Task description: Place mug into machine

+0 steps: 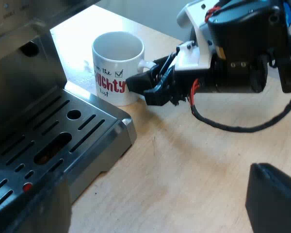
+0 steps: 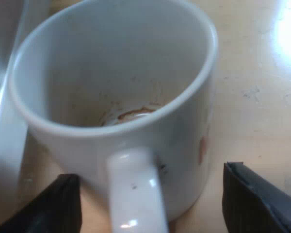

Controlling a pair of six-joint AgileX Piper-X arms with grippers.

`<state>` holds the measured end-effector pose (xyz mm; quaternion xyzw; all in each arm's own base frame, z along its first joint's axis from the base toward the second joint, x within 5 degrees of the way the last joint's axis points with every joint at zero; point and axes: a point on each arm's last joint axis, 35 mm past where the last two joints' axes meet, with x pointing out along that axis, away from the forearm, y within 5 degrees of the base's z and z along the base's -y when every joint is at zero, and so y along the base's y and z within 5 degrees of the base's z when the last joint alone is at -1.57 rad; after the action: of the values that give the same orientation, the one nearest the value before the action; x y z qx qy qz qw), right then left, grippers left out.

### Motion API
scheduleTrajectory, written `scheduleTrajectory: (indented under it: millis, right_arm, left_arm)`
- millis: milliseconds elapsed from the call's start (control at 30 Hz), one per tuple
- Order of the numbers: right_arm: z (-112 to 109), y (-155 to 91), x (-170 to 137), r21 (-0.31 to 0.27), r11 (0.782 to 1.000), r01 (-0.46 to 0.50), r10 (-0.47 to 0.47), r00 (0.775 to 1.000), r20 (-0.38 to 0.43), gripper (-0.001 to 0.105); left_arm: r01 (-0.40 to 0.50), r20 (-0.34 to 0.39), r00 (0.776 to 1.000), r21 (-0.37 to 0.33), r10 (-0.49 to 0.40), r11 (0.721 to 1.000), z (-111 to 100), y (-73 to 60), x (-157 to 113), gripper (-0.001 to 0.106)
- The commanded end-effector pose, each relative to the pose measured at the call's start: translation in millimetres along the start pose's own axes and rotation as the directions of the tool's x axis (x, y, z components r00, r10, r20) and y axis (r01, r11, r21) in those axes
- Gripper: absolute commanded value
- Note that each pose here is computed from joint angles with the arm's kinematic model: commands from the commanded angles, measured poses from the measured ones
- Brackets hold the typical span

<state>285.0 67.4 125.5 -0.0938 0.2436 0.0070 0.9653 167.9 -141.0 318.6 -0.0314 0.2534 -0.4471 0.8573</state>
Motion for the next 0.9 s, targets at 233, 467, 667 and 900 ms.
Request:
scheduleTrajectory:
  millis: [233,467,667,900]
  right_arm:
    - [0.7,-7.6,9.2,-0.011,0.999,-0.03,0.029,0.999,-0.023,0.049]
    - [0.8,-7.6,9.3,-0.015,1.0,-0.028,0.027,0.999,-0.028,0.005]
    - [-0.8,-4.9,7.2,-0.053,0.995,-0.086,0.083,0.995,-0.055,0.0]
    - [10.8,-0.1,-17.9,-0.153,0.982,-0.111,0.092,0.988,-0.125,0.0]
  left_arm:
    - [0.007,0.028,1.0,0.01,-0.007,1.0,5.3,-2.6,-1.9,0.077]
    - [0.007,0.028,1.0,0.01,-0.007,1.0,5.3,-2.6,-1.9,0.077]
    - [0.006,0.028,1.0,0.036,-0.007,0.999,5.3,-2.6,-1.9,0.077]
    - [0.006,0.026,1.0,0.023,-0.007,1.0,5.1,-2.5,-1.9,0.077]
